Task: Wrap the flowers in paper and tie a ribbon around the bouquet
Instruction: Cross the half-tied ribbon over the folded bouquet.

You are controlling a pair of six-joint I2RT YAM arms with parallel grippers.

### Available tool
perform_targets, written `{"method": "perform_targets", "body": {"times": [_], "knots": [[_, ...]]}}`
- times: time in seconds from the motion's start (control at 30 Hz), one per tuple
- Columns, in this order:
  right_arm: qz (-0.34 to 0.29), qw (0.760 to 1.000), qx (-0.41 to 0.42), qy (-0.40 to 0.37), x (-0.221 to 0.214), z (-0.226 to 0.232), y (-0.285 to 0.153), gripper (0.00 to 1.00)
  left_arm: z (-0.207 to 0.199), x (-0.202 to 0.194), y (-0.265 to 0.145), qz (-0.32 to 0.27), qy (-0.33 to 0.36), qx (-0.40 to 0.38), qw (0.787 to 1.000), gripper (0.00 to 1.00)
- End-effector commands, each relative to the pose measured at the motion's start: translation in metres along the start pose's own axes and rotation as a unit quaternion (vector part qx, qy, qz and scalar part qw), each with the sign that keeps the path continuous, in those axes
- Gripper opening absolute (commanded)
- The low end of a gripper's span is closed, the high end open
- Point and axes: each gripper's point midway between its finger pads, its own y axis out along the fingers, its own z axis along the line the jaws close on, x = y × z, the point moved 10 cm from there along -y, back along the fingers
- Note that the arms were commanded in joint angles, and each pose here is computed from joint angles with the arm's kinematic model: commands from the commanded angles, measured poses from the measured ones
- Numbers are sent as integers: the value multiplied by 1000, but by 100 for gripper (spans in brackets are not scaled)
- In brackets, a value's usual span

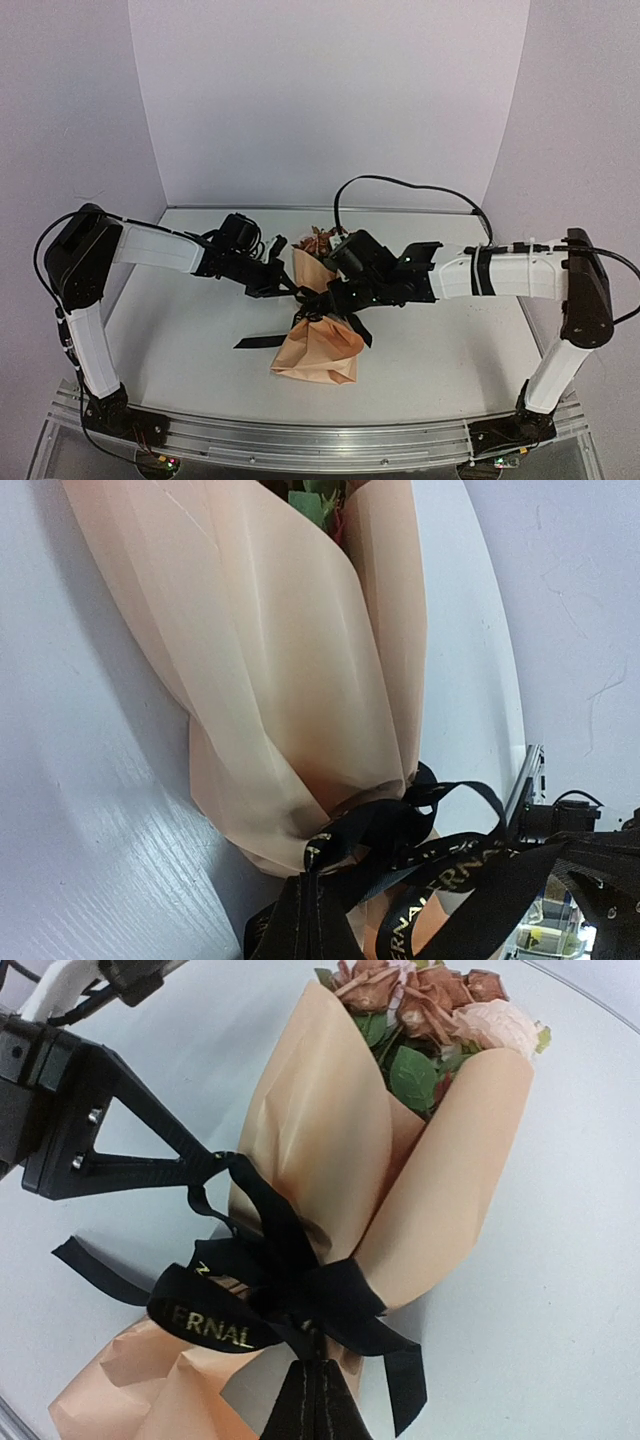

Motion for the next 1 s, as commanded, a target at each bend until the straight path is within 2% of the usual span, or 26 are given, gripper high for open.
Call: {"method": "perform_targets", "body": {"times": [0.0, 0.33, 0.63, 0.7, 0.87, 0.97], "knots": [[-30, 998, -16, 55, -1, -17, -12, 0, -14, 12, -20, -55, 13, -2, 998, 0], [-30, 992, -39, 116, -30, -49, -11, 0, -6, 10, -29, -74, -5, 23, 997, 0], [-18, 986, -42, 160, -43, -57, -1, 0, -3, 9, -28, -78, -4, 19, 997, 0], [-18, 985, -41, 167, -44, -57, -1, 6, -4, 8, -27, -72, 0, 12, 997, 0], [-30, 980, -26, 197, -35, -57, -14, 30, -7, 6, -22, -53, 10, -11, 998, 0], [-31, 970, -2, 240, -27, -54, -24, 40, -10, 4, -19, -47, 17, -18, 999, 0]]}}
